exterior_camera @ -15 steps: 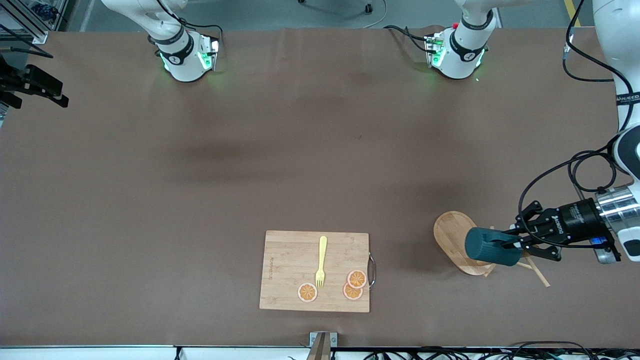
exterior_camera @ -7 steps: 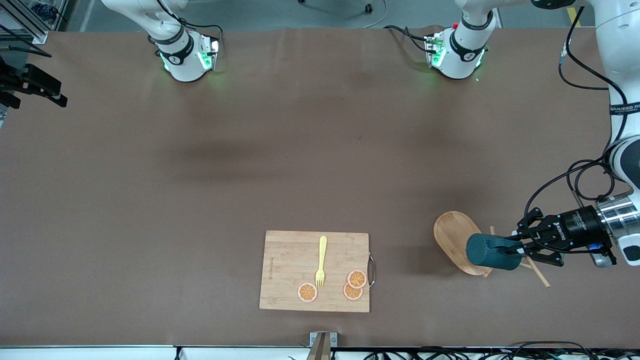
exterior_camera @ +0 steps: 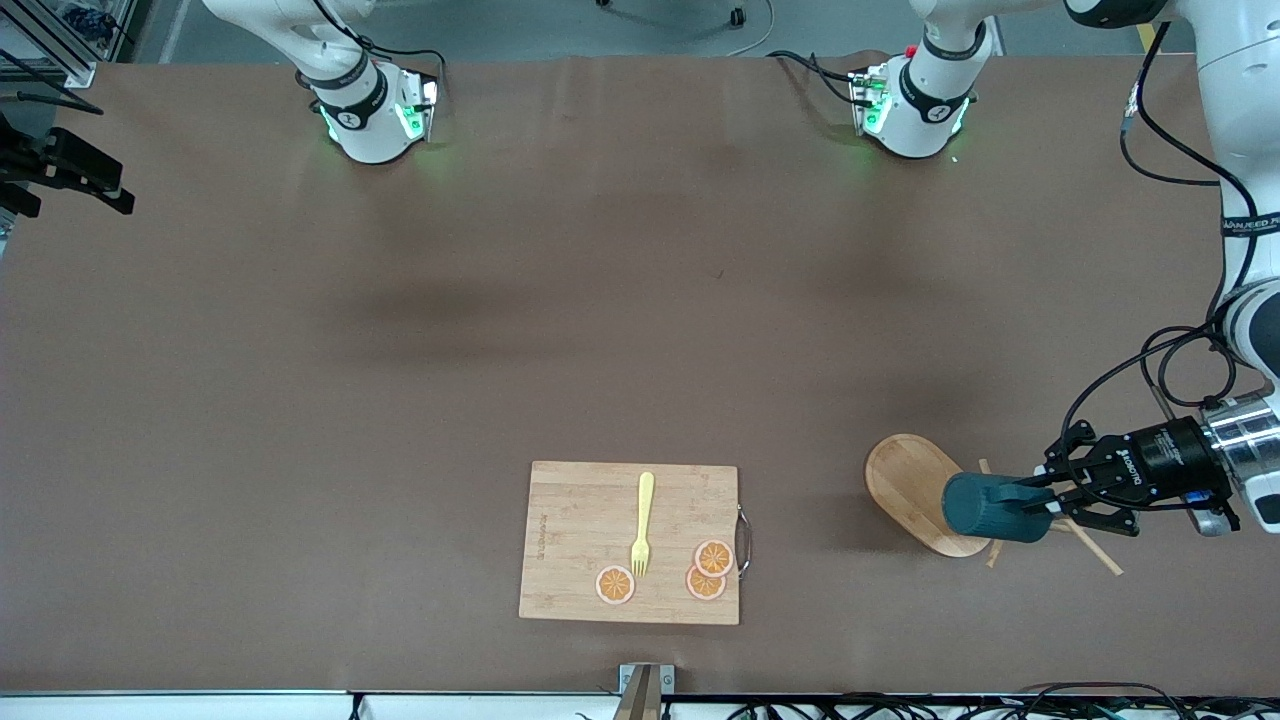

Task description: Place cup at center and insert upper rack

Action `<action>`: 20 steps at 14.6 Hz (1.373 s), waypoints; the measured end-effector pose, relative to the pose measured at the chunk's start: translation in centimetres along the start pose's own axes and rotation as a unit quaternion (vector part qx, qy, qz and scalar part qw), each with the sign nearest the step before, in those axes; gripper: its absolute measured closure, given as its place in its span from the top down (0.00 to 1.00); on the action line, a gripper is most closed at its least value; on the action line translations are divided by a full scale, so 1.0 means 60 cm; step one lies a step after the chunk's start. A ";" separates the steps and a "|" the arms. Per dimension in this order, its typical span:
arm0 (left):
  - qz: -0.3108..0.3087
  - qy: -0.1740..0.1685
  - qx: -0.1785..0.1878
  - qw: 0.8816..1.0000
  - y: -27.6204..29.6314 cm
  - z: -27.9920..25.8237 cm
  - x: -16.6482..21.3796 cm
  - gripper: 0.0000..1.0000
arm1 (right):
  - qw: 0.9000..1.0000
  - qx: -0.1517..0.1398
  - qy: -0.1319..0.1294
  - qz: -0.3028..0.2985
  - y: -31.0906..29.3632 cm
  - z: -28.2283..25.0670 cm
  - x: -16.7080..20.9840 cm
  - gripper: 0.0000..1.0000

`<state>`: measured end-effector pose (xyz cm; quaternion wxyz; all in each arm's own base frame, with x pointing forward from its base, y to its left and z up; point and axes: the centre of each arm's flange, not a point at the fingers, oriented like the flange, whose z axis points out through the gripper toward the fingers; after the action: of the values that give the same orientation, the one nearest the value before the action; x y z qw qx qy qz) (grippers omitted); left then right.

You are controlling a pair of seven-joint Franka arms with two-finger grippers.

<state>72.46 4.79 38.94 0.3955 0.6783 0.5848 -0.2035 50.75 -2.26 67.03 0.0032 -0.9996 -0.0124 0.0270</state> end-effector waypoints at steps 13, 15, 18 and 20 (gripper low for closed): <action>0.166 0.115 0.086 0.976 0.013 -0.067 -0.234 1.00 | 1.000 0.000 0.000 0.000 0.001 0.000 0.000 1.00; 0.241 0.163 0.143 0.946 -0.007 -0.098 -0.308 1.00 | 1.000 0.000 0.000 0.000 0.001 0.000 0.000 1.00; 0.387 0.213 0.243 0.864 -0.043 -0.141 -0.380 1.00 | 1.000 0.000 0.000 0.000 0.001 0.000 0.000 1.00; 0.464 0.219 0.292 0.807 -0.059 -0.167 -0.405 1.00 | 1.000 0.000 0.000 0.000 0.001 0.000 0.000 1.00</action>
<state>61.53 -2.84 61.89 0.0876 0.9789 0.1847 -0.0024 50.75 -2.32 67.03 0.0033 -0.9996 -0.0122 0.0268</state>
